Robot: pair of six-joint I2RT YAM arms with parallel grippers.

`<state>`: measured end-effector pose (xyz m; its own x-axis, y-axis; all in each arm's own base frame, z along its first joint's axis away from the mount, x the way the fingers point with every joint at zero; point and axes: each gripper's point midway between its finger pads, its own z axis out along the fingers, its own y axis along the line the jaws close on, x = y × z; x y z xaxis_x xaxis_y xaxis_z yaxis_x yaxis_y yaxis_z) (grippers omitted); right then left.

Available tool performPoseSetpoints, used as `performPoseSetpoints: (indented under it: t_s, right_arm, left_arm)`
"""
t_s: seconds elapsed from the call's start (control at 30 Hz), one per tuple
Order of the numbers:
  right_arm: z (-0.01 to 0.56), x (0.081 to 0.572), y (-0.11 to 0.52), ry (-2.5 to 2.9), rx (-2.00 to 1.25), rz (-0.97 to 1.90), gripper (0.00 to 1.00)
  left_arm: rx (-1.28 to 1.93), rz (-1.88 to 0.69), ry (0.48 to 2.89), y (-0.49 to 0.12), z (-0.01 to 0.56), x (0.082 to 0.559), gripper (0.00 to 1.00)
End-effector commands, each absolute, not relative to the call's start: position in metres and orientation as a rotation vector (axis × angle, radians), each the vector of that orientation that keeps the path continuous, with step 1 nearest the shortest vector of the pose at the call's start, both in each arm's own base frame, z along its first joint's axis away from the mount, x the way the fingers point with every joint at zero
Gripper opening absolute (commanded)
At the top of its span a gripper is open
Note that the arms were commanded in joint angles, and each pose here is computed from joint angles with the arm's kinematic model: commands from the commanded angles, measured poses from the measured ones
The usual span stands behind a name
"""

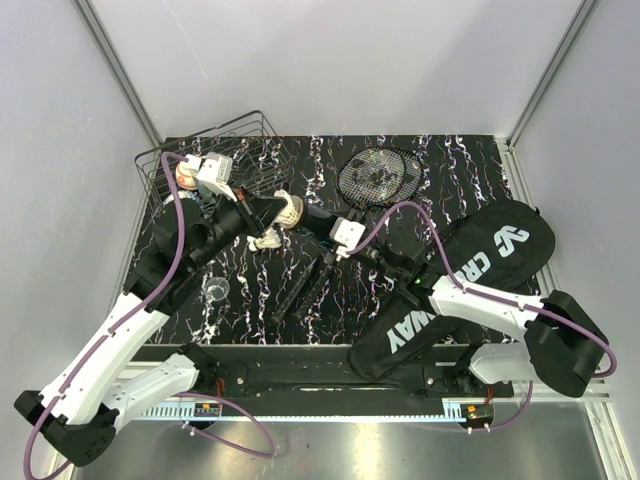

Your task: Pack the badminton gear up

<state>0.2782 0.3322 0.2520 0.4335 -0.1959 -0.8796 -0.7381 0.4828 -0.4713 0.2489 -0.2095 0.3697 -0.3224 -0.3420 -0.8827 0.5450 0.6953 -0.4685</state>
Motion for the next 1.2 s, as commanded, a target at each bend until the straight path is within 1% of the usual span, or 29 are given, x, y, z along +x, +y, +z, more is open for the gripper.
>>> performPoseSetpoints:
  t_s: [0.0, 0.07, 0.1, 0.13, 0.2, 0.23, 0.27, 0.33, 0.37, 0.4, 0.47, 0.57, 0.6, 0.7, 0.83, 0.87, 0.9, 0.93, 1.0, 1.17]
  right_arm:
    - [0.314, 0.279, 0.345, 0.946, -0.974, 0.469, 0.42]
    - [0.31, 0.28, 0.352, 0.946, -0.998, 0.483, 0.42]
    - [0.31, 0.281, 0.354, 0.943, -1.001, 0.486, 0.42]
    - [0.308, 0.282, 0.355, 0.937, -0.996, 0.484, 0.42]
    - [0.302, 0.286, 0.354, 0.945, -0.99, 0.466, 0.42]
    - [0.298, 0.29, 0.353, 0.958, -0.984, 0.448, 0.42]
    - [0.294, 0.291, 0.352, 0.966, -0.987, 0.432, 0.42]
    - [0.288, 0.294, 0.349, 0.985, -0.983, 0.412, 0.43]
    - [0.285, 0.294, 0.347, 0.989, -0.984, 0.406, 0.43]
    - [0.283, 0.294, 0.346, 0.993, -0.985, 0.405, 0.43]
    - [0.283, 0.291, 0.344, 0.985, -0.979, 0.411, 0.43]
    - [0.291, 0.285, 0.343, 0.951, -0.957, 0.435, 0.43]
    - [0.292, 0.283, 0.343, 0.945, -0.961, 0.445, 0.43]
    - [0.292, 0.28, 0.342, 0.941, -0.959, 0.455, 0.43]
    - [0.288, 0.28, 0.341, 0.951, -0.962, 0.451, 0.42]
    - [0.289, 0.28, 0.342, 0.949, -0.962, 0.452, 0.43]
    - [0.288, 0.28, 0.342, 0.951, -0.967, 0.454, 0.43]
    - [0.289, 0.28, 0.343, 0.948, -0.968, 0.456, 0.43]
    - [0.289, 0.279, 0.344, 0.946, -0.971, 0.465, 0.42]
    - [0.285, 0.281, 0.347, 0.958, -0.978, 0.467, 0.42]
  left_arm:
    - [0.209, -0.98, 1.601, -0.22, 0.398, 0.243, 0.0]
    - [0.271, -1.039, 1.617, -0.232, 0.401, 0.236, 0.0]
    - [0.292, -1.065, 1.627, -0.239, 0.404, 0.237, 0.04]
    - [0.342, -1.114, 1.63, -0.246, 0.407, 0.23, 0.17]
    - [0.388, -1.148, 1.64, -0.252, 0.412, 0.224, 0.42]
    - [0.408, -1.158, 1.636, -0.252, 0.414, 0.219, 0.53]
    - [0.409, -1.153, 1.631, -0.249, 0.416, 0.216, 0.66]
    - [0.367, -1.096, 1.603, -0.233, 0.423, 0.212, 0.73]
    - [0.343, -1.063, 1.632, -0.226, 0.417, 0.211, 0.77]
    - [0.321, -1.033, 1.627, -0.218, 0.421, 0.209, 0.79]
    - [0.284, -0.993, 1.672, -0.21, 0.411, 0.213, 0.79]
    - [0.27, -1.009, 1.731, -0.213, 0.395, 0.215, 0.75]
    - [0.265, -1.015, 1.76, -0.216, 0.385, 0.217, 0.73]
    - [0.257, -1.025, 1.778, -0.219, 0.379, 0.221, 0.69]
    - [0.219, -1.009, 1.861, -0.218, 0.366, 0.232, 0.49]
    - [0.228, -1.031, 1.889, -0.224, 0.36, 0.236, 0.49]
    - [0.268, -1.096, 1.902, -0.233, 0.359, 0.231, 0.49]
    - [0.298, -1.134, 1.913, -0.24, 0.356, 0.229, 0.58]
    - [0.341, -1.215, 1.965, -0.256, 0.345, 0.231, 0.65]
    - [0.392, -1.275, 1.984, -0.277, 0.334, 0.236, 0.7]
